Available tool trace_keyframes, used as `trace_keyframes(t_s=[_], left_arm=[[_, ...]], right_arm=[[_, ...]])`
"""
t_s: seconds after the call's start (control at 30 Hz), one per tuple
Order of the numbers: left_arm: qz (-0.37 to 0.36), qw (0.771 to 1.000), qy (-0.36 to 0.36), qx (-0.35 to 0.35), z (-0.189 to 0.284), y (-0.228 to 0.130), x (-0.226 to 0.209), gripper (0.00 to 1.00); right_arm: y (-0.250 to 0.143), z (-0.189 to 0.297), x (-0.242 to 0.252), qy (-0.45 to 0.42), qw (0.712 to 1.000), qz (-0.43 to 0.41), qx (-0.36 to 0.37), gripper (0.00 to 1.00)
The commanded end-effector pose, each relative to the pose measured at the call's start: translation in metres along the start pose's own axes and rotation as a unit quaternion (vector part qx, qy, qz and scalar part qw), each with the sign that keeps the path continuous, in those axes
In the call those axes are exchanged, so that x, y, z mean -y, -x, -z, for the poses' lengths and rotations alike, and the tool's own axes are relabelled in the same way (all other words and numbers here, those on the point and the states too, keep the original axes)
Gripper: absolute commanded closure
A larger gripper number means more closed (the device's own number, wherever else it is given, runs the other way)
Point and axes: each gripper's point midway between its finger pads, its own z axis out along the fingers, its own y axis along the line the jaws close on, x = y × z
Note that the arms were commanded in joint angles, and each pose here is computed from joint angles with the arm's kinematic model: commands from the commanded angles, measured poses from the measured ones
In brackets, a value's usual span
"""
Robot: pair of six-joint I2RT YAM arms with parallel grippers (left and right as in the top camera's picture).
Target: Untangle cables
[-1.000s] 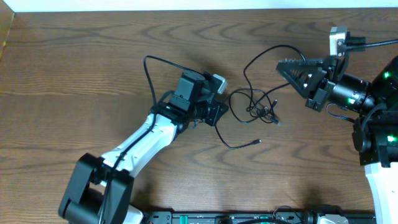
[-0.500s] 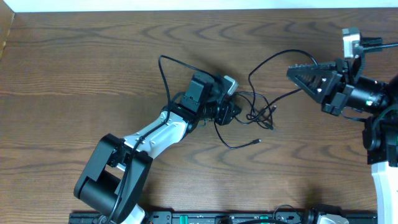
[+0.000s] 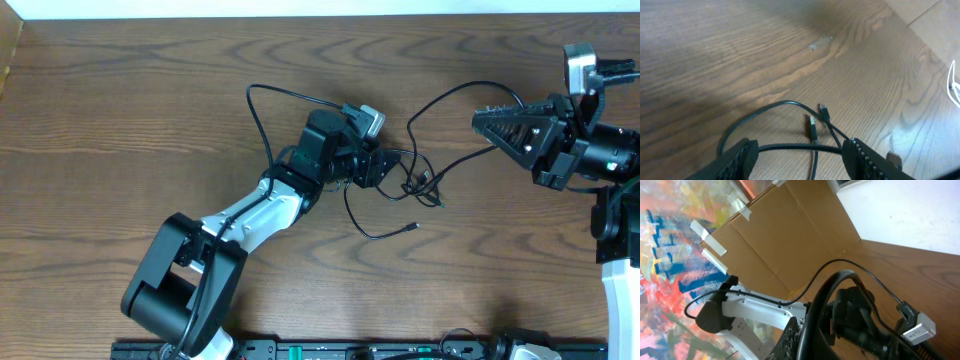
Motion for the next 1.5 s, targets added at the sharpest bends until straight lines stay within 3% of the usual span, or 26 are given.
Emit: trace_keyframes(t_s=[0.0, 0.57, 0.8, 0.97, 1.17, 1.3, 1.4, 1.47], left_arm=[[0.037, 0.999, -0.005, -0.008, -0.006, -0.007, -0.002, 0.39], [0.177, 0.984, -0.023, -0.018, -0.016, -0.013, 0.02, 0.35], [0.255, 0.967, -0.014, -0.021, -0.021, -0.017, 0.028, 0.36], [0.295, 0.955, -0.006, -0.021, -0.024, -0.02, 0.033, 0.46], [0.382, 0.923, 0.025, -0.027, -0.024, -0.03, 0.024, 0.52], [0.381, 0.924, 0.042, -0.015, -0.024, -0.028, 0.017, 0.7], [0.379, 0.922, 0.074, 0.01, -0.022, -0.025, 0.003, 0.92], [0.37, 0.924, 0.095, 0.026, -0.021, -0.022, -0.006, 0.92]], right_arm=[[0.002, 0.002, -0.016, 0.011, 1.0, 0.007, -0.007, 0.99], [0.001, 0.002, -0.018, 0.015, 1.0, 0.008, -0.01, 0.99], [0.001, 0.002, -0.018, 0.015, 1.0, 0.008, -0.011, 0.99], [0.0, 0.002, -0.018, 0.018, 1.0, 0.008, -0.013, 0.99], [0.0, 0.002, -0.018, 0.018, 1.0, 0.01, -0.013, 0.99], [0.0, 0.002, -0.018, 0.018, 1.0, 0.01, -0.013, 0.99], [0.0, 0.002, -0.018, 0.018, 1.0, 0.01, -0.013, 0.99], [0.0, 0.002, -0.018, 0.018, 1.0, 0.01, -0.013, 0.99]])
